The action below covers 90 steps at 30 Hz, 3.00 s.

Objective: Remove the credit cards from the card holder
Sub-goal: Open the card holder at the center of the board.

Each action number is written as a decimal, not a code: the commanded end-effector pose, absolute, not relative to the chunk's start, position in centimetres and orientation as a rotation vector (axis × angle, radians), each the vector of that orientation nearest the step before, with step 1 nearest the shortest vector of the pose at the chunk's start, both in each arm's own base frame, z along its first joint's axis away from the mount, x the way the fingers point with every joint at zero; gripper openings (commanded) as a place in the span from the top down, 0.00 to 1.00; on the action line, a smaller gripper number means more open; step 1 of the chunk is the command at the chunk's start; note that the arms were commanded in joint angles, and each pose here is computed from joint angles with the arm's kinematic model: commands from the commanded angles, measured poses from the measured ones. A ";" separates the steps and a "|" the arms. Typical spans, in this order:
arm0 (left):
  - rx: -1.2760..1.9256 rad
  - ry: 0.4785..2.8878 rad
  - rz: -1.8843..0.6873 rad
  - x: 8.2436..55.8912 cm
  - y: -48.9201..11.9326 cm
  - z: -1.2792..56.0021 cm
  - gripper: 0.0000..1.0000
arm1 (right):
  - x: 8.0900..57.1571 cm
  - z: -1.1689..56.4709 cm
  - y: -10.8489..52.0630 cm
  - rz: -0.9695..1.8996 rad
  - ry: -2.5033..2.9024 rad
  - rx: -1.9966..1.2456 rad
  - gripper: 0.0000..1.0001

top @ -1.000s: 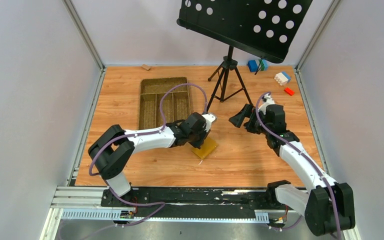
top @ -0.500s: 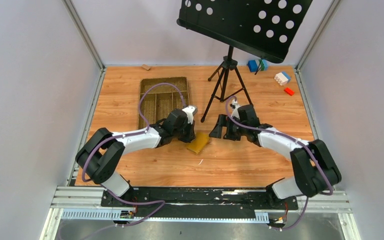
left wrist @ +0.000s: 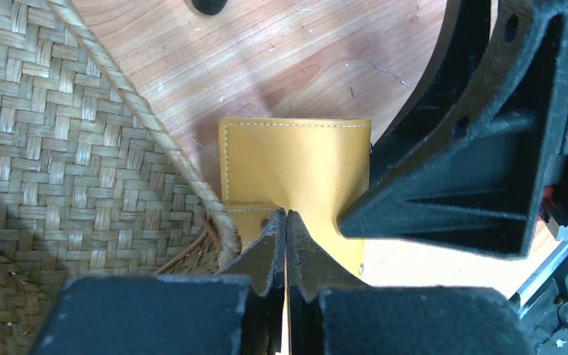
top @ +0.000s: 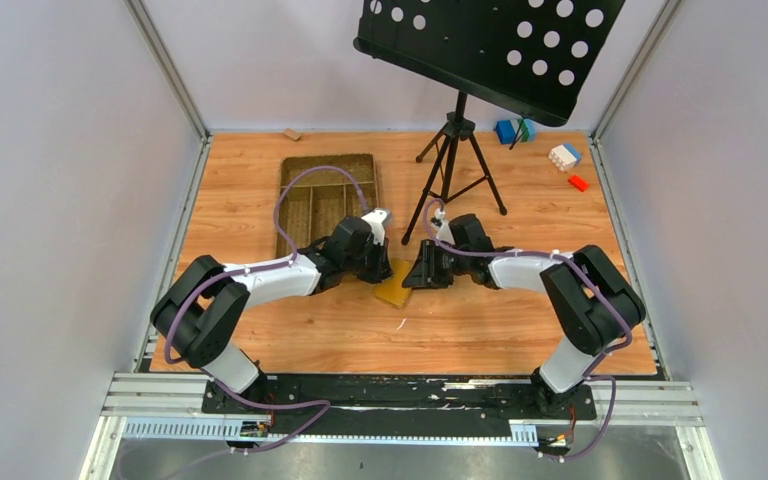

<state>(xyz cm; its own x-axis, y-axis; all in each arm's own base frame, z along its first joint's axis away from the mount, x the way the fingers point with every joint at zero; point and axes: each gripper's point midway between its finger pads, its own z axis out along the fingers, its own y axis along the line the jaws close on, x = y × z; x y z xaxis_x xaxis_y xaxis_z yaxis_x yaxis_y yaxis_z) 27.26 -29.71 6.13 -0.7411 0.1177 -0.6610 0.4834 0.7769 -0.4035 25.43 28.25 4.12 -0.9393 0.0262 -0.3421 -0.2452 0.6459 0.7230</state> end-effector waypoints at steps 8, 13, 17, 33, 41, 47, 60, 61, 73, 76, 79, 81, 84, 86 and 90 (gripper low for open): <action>0.416 2.270 -0.733 28.4 -29.4 8.0 1.00 | 28.9 7.3 26.4 0.943 2.438 -0.135 1.00; 0.402 2.263 -0.683 28.7 -28.6 8.3 1.00 | 29.1 8.0 24.9 0.841 2.420 -0.103 1.00; 0.398 2.252 -0.654 28.9 -28.2 8.7 1.00 | 29.4 8.7 24.0 0.790 2.402 -0.088 1.00; 0.587 2.180 -0.651 27.5 -30.7 9.2 0.41 | 27.8 10.7 26.7 0.997 2.361 -0.195 1.00; 0.599 2.179 -0.627 28.3 -31.1 8.4 0.45 | 27.1 10.8 27.8 1.052 2.360 -0.241 1.00; 0.628 2.164 -0.660 28.7 -32.3 8.6 0.46 | 26.9 10.8 28.3 1.060 2.365 -0.265 1.00; 0.599 2.210 -0.580 29.4 -31.5 7.5 0.73 | 27.0 10.4 28.3 1.044 2.382 -0.270 1.00; 0.596 2.222 -0.569 29.5 -31.5 7.3 0.79 | 27.0 10.4 28.3 1.042 2.383 -0.270 1.00; 0.485 2.267 -0.498 30.4 -29.2 6.7 1.00 | 28.4 8.9 25.5 0.787 2.460 -0.184 1.00; 0.478 2.279 -0.476 30.4 -28.8 6.5 1.00 | 28.6 8.7 25.2 0.760 2.463 -0.180 1.00; 0.468 2.287 -0.453 30.7 -28.5 6.4 1.00 | 28.8 8.8 24.9 0.750 2.462 -0.177 1.00; 0.469 2.286 -0.450 30.7 -28.5 6.3 1.00 | 28.9 8.9 24.6 0.748 2.458 -0.169 1.00; 0.472 2.300 -0.439 30.5 -28.1 6.3 1.00 | 29.0 9.2 24.5 0.753 2.450 -0.164 1.00; 0.492 2.271 -0.502 30.2 -28.8 7.1 1.00 | 28.9 9.6 24.6 0.777 2.437 -0.175 1.00; 0.514 2.212 -0.615 29.3 -29.8 8.7 0.94 | 28.6 10.6 25.1 0.831 2.407 -0.202 1.00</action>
<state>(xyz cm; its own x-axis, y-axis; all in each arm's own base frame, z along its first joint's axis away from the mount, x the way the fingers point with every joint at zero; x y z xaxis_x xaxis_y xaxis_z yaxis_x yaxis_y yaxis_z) 29.66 -29.08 5.92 -0.6663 0.2047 -0.7170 0.4911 0.8441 -0.2153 27.80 24.92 8.07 -0.8619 0.0409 -0.5054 -0.2623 0.8170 0.5135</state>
